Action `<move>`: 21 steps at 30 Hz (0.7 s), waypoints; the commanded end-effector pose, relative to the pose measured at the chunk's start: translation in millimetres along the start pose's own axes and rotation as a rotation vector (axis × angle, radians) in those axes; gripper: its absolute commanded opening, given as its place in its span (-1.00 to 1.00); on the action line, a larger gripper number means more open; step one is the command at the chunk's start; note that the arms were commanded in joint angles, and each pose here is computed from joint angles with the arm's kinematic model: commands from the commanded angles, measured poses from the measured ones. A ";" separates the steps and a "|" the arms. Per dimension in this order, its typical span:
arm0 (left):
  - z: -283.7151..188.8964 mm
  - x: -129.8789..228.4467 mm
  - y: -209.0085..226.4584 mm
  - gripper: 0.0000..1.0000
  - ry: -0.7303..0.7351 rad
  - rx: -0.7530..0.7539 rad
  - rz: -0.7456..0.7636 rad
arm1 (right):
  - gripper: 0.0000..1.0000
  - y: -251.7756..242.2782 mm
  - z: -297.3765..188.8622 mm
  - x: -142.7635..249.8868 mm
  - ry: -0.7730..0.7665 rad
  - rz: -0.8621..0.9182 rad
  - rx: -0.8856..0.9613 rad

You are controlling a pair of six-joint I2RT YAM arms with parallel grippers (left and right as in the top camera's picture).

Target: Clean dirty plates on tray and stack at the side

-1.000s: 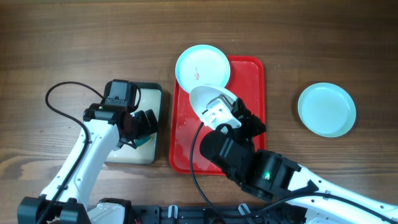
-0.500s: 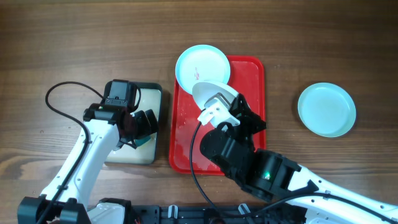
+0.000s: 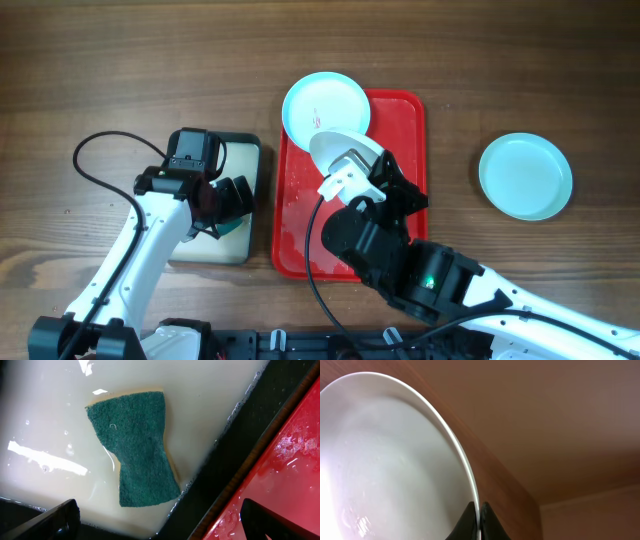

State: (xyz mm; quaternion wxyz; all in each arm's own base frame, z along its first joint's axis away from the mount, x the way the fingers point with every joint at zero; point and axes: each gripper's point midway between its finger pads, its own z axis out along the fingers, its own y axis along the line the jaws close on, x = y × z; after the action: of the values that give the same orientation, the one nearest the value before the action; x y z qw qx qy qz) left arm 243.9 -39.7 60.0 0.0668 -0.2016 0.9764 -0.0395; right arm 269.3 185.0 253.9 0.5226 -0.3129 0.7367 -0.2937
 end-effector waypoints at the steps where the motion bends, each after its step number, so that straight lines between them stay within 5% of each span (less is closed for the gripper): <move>1: -2.9 -0.7 -1.9 1.00 -0.005 0.020 0.002 | -0.91 -10.3 -2.1 -5.8 -0.002 0.021 0.039; 9: -2.9 -0.7 -1.9 1.00 -0.005 0.020 0.002 | -0.91 -14.8 4.3 6.0 0.035 0.254 0.058; 16: -2.9 -0.7 -1.9 1.00 -0.005 0.020 0.002 | -0.91 46.8 37.2 75.5 0.445 0.781 -0.601; 21: -2.9 -0.7 -1.9 1.00 -0.005 0.020 0.002 | -0.91 -14.1 65.1 167.3 0.711 1.222 -0.521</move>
State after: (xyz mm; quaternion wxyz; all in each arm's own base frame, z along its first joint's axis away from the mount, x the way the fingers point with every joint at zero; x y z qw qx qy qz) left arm 244.4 -39.7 60.1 0.0681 -0.2014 0.9763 -0.0400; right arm 287.4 60.1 139.4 0.2551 0.0567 0.9642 0.0453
